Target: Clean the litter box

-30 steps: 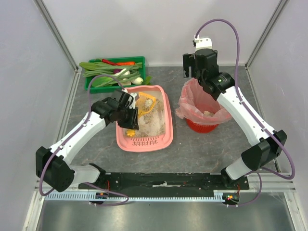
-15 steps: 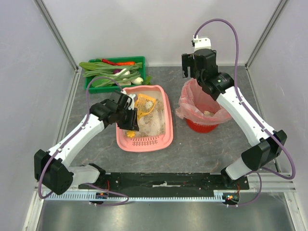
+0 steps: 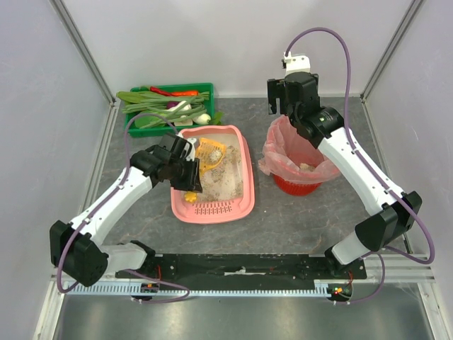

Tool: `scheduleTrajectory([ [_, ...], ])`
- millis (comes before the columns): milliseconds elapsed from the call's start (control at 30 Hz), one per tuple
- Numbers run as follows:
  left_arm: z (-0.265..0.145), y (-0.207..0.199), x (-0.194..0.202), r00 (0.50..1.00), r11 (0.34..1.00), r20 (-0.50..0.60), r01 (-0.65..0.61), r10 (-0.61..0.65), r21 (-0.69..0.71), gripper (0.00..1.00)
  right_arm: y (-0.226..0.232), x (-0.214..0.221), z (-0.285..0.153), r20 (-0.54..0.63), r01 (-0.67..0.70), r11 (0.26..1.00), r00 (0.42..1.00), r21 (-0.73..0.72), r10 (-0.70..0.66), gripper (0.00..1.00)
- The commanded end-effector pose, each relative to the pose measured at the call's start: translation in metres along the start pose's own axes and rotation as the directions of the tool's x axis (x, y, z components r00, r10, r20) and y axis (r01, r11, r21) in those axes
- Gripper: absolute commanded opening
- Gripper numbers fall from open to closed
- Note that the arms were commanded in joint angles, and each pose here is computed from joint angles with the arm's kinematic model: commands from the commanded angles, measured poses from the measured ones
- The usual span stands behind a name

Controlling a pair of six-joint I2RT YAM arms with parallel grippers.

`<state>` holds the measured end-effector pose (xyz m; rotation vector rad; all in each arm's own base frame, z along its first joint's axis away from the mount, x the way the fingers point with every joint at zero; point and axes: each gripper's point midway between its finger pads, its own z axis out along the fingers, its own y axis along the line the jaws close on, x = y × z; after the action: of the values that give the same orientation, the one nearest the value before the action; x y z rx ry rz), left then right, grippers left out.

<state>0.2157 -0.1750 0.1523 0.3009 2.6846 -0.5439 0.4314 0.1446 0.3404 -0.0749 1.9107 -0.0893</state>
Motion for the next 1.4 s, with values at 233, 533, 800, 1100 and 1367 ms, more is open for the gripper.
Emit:
scheduleTrajectory([
  [233,-0.009,-0.005,-0.016,0.992,0.991,0.024,-0.123,0.124,-0.05,0.02,-0.005,-0.039,-0.017,0.113,-0.03,1.0,0.993,0.0,0.03,0.93],
  [533,-0.017,-0.006,-0.037,0.995,0.998,0.077,-0.057,0.059,-0.025,0.02,-0.008,-0.041,-0.022,0.123,-0.045,0.999,0.991,0.005,0.044,0.93],
  [800,-0.036,-0.025,-0.072,0.981,0.995,0.167,-0.092,0.098,-0.044,0.02,-0.023,-0.041,-0.029,0.148,-0.113,0.993,0.983,0.043,0.106,0.93],
  [1100,-0.054,-0.07,-0.124,0.954,0.984,0.242,-0.169,0.175,-0.048,0.02,-0.072,-0.04,-0.046,0.194,-0.215,0.966,0.963,0.146,0.185,0.94],
  [1367,-0.029,-0.125,-0.141,0.949,0.968,0.192,-0.252,0.251,-0.021,0.02,-0.115,-0.036,-0.089,0.26,-0.262,0.929,0.946,0.26,0.194,0.94],
])
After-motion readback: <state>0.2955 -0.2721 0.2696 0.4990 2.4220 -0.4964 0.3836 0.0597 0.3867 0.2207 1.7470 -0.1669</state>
